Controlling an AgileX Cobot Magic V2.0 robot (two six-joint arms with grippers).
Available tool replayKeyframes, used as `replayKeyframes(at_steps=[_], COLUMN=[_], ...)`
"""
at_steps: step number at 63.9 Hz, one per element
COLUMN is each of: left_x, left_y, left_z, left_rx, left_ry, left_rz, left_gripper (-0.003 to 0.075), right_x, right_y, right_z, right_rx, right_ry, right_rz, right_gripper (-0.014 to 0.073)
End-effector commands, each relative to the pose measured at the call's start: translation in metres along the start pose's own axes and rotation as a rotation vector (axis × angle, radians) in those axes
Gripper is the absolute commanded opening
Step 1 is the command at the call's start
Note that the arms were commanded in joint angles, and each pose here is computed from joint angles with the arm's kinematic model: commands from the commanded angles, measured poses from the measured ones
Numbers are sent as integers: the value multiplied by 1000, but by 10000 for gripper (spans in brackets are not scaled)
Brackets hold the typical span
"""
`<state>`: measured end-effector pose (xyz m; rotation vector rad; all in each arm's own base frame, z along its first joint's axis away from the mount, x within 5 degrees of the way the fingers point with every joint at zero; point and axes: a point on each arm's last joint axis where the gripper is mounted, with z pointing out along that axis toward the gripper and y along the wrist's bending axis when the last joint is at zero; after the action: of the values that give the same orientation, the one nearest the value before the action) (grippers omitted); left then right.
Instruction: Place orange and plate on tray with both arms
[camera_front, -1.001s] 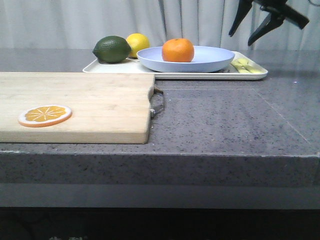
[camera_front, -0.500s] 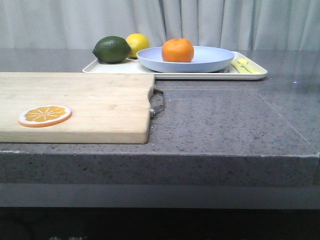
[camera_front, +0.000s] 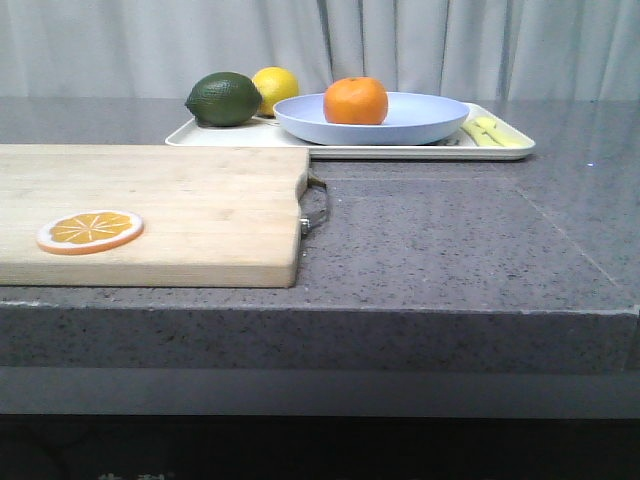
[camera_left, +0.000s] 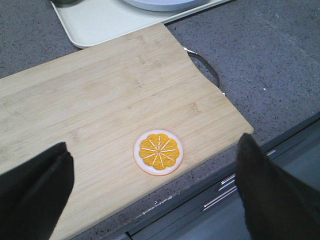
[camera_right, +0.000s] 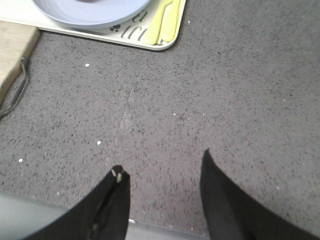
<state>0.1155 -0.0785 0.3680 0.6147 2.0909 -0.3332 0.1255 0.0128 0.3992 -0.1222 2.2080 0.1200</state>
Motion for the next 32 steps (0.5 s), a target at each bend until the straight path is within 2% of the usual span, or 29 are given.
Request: replayKeyframes(at_steps=[1,17,32], left_x=[-13,-13,-13], left_y=[0,0,0], left_z=[-4,-4,-4], left_rx=[7,7,7], left_ry=[-89,-89,-89], left_rz=[-14,-14,-14], left_gripper=[631,630,629], right_x=[14,78,86], right_y=[1,7,7], right_z=[-22,-50,-49], right_rx=[24,29,26], right_ry=[-153,-280,-279], right_rz=[-22,-31,-14], right_gripper=[358,358,358])
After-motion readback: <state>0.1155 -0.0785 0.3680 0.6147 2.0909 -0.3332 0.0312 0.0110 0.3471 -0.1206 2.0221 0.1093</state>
